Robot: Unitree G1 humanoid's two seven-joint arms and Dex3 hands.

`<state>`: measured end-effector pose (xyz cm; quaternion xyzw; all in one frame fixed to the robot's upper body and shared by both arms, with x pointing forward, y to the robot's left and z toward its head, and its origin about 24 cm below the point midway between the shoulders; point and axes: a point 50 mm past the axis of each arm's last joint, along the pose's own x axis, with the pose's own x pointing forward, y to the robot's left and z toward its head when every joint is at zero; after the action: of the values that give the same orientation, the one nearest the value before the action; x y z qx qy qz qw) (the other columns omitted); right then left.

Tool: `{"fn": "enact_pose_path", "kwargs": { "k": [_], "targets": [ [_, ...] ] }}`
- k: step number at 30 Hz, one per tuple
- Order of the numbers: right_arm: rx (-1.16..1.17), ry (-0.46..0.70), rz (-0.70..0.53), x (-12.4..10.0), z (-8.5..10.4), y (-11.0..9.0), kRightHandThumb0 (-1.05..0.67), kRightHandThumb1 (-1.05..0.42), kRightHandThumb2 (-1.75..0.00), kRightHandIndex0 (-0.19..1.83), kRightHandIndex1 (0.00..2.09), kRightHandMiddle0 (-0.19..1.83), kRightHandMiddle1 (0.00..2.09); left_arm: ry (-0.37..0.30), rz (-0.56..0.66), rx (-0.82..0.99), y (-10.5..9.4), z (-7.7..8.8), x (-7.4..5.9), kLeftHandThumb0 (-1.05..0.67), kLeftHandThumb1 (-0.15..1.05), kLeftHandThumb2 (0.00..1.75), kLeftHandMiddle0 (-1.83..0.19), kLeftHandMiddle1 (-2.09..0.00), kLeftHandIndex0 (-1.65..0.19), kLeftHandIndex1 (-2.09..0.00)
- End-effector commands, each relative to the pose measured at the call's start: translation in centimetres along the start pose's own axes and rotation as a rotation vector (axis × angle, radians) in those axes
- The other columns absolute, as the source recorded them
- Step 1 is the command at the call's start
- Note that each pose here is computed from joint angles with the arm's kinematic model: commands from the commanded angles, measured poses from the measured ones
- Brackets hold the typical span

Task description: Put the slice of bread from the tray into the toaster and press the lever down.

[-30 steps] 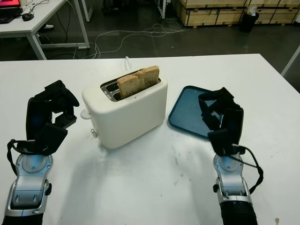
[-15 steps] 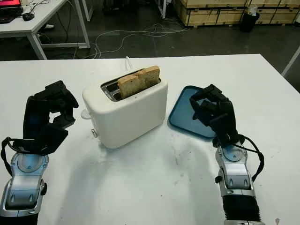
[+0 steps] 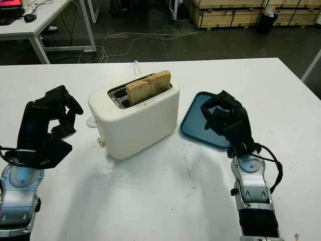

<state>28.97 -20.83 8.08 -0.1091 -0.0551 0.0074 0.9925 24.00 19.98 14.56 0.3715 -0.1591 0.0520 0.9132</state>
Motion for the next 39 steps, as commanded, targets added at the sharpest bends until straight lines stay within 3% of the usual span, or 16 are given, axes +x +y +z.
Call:
{"fn": "enact_pose_path", "kwargs": {
  "k": [1, 3, 5, 8, 16, 24, 39],
  "targets": [
    [0.019, -0.011, -0.008, 0.0, 0.4, 0.1, -0.49, -0.92, -0.35, 0.86, 1.75, 0.57, 1.75, -0.007, -0.031, 0.081, 0.5, 0.3, 0.0, 0.04, 0.83, 0.6, -1.0, -1.75, -0.79, -1.03],
    [0.016, -0.016, -0.009, 0.0, 0.4, 0.0, -0.48, -0.92, -0.35, 0.85, 1.75, 0.55, 1.75, -0.016, -0.069, 0.159, 0.8, 0.5, 0.2, 0.04, 0.89, 0.4, -0.98, -1.75, -0.9, -0.67],
    [0.013, -0.015, -0.011, 0.0, 0.3, 0.0, -0.49, -0.92, -0.35, 0.85, 1.75, 0.56, 1.75, -0.022, -0.113, 0.205, 1.1, 0.8, 0.3, 0.05, 0.91, 0.28, -0.97, -1.75, -0.96, -0.48],
    [0.01, -0.013, -0.015, -0.1, 0.3, -0.1, -0.49, -0.92, -0.36, 0.86, 1.75, 0.56, 1.75, -0.03, -0.203, 0.254, 1.6, 1.2, 0.6, 0.05, 0.91, 0.2, -0.95, -1.75, -0.97, -0.36],
    [0.018, -0.021, -0.024, -0.1, 0.2, -0.1, -0.47, -0.92, -0.36, 0.86, 1.75, 0.56, 1.75, -0.07, -0.337, 0.422, 2.0, 2.0, 2.0, 0.06, 0.88, 0.03, -1.07, -1.48, -1.22, -0.2],
    [0.028, -0.021, -0.028, -0.2, 0.4, -0.2, -0.46, -0.92, -0.36, 0.85, 1.75, 0.55, 1.75, -0.045, -0.403, 0.511, 1.4, 1.9, 2.3, 0.09, 0.86, 0.01, -1.09, -1.4, -1.09, -0.04],
    [0.039, -0.039, -0.015, -0.2, 0.6, -0.2, -0.44, -0.92, -0.36, 0.85, 1.75, 0.55, 1.75, -0.021, -0.423, 0.563, 1.3, 1.9, 2.4, 0.06, 0.89, 0.01, -1.07, -1.4, -1.06, -0.01]
  ]
}}
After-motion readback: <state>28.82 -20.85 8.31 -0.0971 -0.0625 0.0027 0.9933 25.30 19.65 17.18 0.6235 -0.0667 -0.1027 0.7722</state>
